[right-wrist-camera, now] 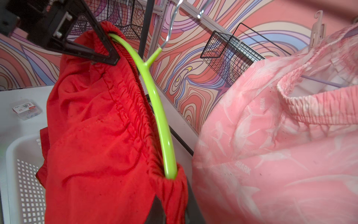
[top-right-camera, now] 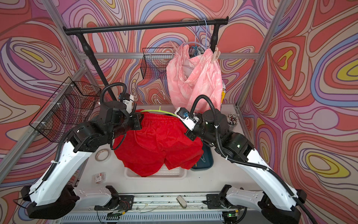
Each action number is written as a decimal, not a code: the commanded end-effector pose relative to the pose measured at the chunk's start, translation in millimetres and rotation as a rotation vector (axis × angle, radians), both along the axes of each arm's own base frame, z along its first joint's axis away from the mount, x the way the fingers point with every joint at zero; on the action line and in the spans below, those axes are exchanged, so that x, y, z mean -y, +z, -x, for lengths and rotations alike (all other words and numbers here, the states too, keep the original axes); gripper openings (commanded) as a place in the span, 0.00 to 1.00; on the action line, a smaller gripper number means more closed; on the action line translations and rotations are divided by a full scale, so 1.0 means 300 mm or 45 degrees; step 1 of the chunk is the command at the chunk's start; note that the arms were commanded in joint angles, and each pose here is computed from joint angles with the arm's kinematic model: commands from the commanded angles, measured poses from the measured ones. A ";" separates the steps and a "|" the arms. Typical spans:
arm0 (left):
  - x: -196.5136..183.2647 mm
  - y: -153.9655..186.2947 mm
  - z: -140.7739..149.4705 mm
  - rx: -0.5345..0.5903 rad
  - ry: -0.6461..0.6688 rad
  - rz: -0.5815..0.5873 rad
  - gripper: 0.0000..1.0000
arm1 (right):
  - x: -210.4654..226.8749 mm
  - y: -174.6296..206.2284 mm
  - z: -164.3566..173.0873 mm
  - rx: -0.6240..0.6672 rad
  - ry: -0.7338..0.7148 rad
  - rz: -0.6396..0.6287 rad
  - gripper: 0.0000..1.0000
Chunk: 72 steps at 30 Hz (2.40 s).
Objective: Remove the clothespins securing shorts to the hanger
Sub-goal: Remove the shorts from the hanger.
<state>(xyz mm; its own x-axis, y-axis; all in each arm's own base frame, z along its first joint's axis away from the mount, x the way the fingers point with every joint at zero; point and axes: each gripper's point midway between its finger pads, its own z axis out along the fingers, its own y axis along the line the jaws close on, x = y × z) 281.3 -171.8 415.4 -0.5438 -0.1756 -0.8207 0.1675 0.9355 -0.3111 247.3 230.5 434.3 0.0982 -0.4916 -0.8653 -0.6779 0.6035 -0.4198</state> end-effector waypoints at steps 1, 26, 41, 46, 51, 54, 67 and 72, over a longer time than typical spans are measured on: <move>-0.224 -0.011 0.029 0.041 0.251 -0.139 0.00 | 0.078 0.089 0.044 0.112 -0.044 -0.036 0.00; -0.547 -0.139 0.098 -0.231 0.371 -0.173 0.00 | 0.257 0.203 0.081 0.291 -0.261 -0.076 0.00; -0.400 -0.237 0.123 -0.337 0.044 -0.001 0.00 | 0.276 0.455 0.037 0.552 -0.389 -0.367 0.00; -0.329 -0.199 0.171 -0.299 -0.091 0.109 0.00 | 0.213 0.474 -0.012 0.570 -0.369 -0.413 0.00; -0.417 -0.224 0.205 -0.331 0.055 -0.039 0.00 | 0.216 0.490 -0.007 0.602 -0.368 -0.436 0.00; -0.474 -0.220 0.211 -0.356 0.138 -0.140 0.00 | 0.233 0.487 0.026 0.599 -0.340 -0.403 0.00; -0.623 -0.158 0.148 -0.354 0.398 -0.294 0.00 | 0.405 0.484 0.149 0.653 -0.424 -0.365 0.00; -0.649 -0.205 0.146 -0.400 0.407 -0.264 0.00 | 0.451 0.521 0.168 0.708 -0.480 -0.420 0.00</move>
